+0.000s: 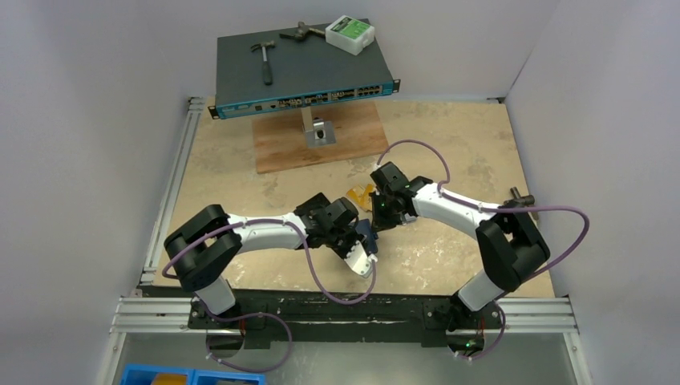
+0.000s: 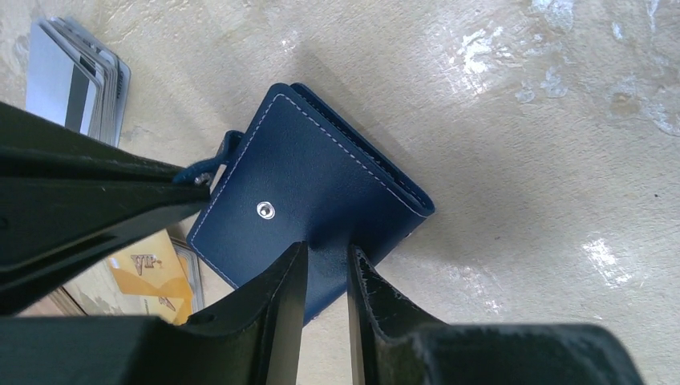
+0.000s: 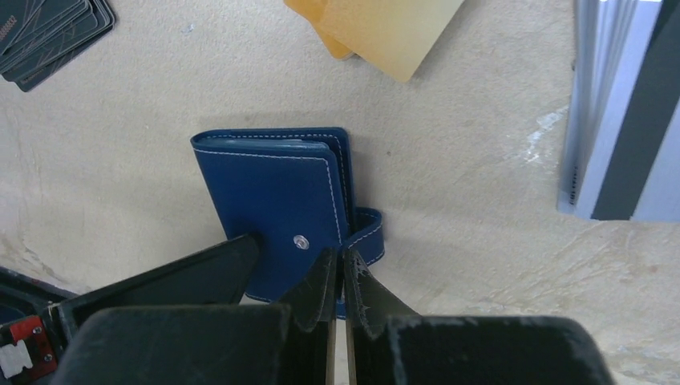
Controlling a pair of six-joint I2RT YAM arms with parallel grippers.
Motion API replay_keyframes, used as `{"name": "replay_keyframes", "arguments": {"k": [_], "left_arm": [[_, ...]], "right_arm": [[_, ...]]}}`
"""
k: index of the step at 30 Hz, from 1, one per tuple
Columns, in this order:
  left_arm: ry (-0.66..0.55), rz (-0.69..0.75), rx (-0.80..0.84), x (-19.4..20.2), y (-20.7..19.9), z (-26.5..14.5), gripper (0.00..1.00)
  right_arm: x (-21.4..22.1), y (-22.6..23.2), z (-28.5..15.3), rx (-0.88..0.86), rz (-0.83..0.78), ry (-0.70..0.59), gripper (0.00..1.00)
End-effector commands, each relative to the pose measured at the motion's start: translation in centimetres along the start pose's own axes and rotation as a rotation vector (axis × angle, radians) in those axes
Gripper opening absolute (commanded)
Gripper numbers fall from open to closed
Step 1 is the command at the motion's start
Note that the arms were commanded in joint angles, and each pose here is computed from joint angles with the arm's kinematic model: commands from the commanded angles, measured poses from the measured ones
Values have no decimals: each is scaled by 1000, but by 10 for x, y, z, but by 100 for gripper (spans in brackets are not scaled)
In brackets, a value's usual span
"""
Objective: Put the credit cards into the card holder
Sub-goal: Close the card holder at the center of the board.
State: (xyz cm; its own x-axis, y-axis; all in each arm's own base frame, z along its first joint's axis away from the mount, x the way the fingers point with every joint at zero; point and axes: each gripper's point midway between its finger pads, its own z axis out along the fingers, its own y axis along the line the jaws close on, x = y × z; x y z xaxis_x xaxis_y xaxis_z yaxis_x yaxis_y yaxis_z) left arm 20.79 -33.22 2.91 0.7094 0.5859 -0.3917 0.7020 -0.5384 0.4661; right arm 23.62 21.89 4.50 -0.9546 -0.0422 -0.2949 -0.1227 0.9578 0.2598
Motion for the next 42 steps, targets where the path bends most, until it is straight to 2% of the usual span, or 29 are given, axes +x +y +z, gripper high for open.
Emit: {"name": "replay_keyframes", "arguments": {"k": [1,21,35,42], "left_arm": [[44,6,123,16,-35,12,24],[-2,-29,127,8,-38,12,19],[-8,-42,127,7,-40,11,19],[-13,-46,126,5,-40,10,18]], "right_arm": [[-10,19,5,-68,18,-2,0],[-1,33,24,-123,86,15,0],[6,3,27,79,20,11,0],[5,0,24,111,-4,6,0]]}}
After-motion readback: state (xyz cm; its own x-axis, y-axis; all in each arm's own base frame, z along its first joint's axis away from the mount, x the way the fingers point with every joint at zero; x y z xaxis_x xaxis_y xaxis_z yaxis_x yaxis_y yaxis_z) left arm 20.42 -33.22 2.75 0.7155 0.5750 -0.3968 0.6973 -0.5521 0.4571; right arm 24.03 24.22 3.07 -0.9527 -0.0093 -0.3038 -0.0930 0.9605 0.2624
